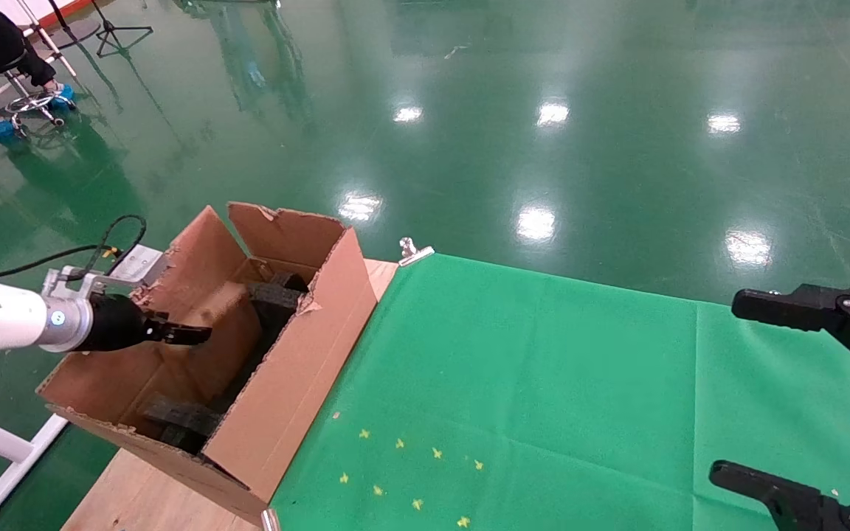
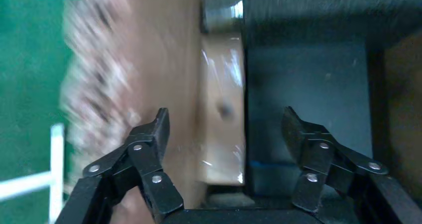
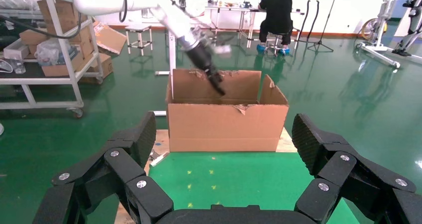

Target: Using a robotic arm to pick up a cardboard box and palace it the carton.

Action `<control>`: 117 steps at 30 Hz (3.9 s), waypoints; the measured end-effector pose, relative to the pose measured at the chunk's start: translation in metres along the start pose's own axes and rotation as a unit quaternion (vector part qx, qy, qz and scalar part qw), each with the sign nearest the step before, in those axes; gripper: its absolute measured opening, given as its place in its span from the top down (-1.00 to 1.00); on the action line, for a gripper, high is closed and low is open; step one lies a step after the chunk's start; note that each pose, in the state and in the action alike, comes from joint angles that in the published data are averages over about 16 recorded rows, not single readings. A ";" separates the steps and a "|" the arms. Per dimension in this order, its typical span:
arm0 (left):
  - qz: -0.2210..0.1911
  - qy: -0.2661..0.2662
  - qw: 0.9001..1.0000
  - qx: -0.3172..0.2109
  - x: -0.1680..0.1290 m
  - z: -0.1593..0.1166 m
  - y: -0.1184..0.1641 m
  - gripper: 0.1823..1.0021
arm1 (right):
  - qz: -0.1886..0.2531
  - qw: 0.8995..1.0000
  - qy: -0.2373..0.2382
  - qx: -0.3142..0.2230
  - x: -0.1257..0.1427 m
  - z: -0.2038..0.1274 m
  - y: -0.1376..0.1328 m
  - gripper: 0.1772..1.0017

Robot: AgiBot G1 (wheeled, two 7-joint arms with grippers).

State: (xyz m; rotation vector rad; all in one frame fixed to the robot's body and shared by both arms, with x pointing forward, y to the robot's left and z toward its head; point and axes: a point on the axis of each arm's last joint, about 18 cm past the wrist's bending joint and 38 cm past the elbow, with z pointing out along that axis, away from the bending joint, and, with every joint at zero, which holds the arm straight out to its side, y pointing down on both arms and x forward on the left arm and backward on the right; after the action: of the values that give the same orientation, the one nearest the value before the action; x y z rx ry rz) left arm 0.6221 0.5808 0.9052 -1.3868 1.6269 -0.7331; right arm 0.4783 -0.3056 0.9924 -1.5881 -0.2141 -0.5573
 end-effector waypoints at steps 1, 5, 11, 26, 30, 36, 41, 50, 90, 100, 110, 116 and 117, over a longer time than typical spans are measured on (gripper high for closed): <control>0.003 0.004 1.000 0.009 0.001 -0.003 -0.005 -0.27 | 0.000 1.000 0.000 0.000 0.000 0.000 0.000 -1.00; 0.016 0.024 0.998 0.047 0.008 -0.016 -0.025 -0.48 | 0.000 1.000 0.000 0.000 0.000 0.000 0.000 -1.00; 0.039 0.053 0.993 0.100 0.021 -0.040 -0.049 -0.71 | 0.000 1.000 0.000 0.000 0.000 0.000 0.000 -1.00; 0.063 0.086 0.986 0.128 0.041 -0.056 -0.059 -0.98 | 0.000 1.000 0.000 0.000 0.000 0.000 0.000 -1.00; 0.068 0.107 0.983 0.134 0.051 -0.056 -0.061 -1.00 | 0.000 1.000 0.000 0.000 0.000 0.000 0.000 -1.00; 0.085 0.157 0.972 0.153 0.077 -0.060 -0.066 -1.00 | 0.000 1.000 0.000 0.000 0.000 0.000 0.000 -1.00; 0.103 0.206 0.957 0.174 0.103 -0.067 -0.070 -1.00 | 0.000 1.000 0.000 0.000 0.000 0.000 0.000 -1.00; 0.136 0.288 0.923 0.214 0.145 -0.084 -0.075 -1.00 | 0.000 1.000 0.000 0.000 0.000 0.000 0.000 -1.00; 0.247 0.538 0.700 0.400 0.256 -0.195 -0.065 -1.00 | 0.000 1.000 0.001 0.000 0.000 0.000 0.000 -1.00; 0.249 0.544 0.690 0.407 0.258 -0.200 -0.063 -1.00 | 0.000 1.000 0.001 0.000 0.000 0.000 0.000 -1.00; 0.248 0.540 0.696 0.403 0.257 -0.197 -0.064 -1.00 | 0.000 1.000 0.001 0.000 0.000 0.000 0.000 -1.00; 0.248 0.539 0.698 0.402 0.257 -0.196 -0.064 -1.00 | 0.000 1.000 0.001 0.000 0.000 0.000 0.000 -1.00; 0.248 0.538 0.698 0.402 0.257 -0.196 -0.064 -1.00 | 0.000 1.000 0.001 0.000 0.000 0.000 0.000 -1.00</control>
State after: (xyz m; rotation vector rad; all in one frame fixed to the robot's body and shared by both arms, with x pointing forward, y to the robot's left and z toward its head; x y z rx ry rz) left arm 0.4747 0.2996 0.9921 0.2812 1.9237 -1.8021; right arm 0.4785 -0.3059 0.9925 -1.5871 -0.2127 -0.5578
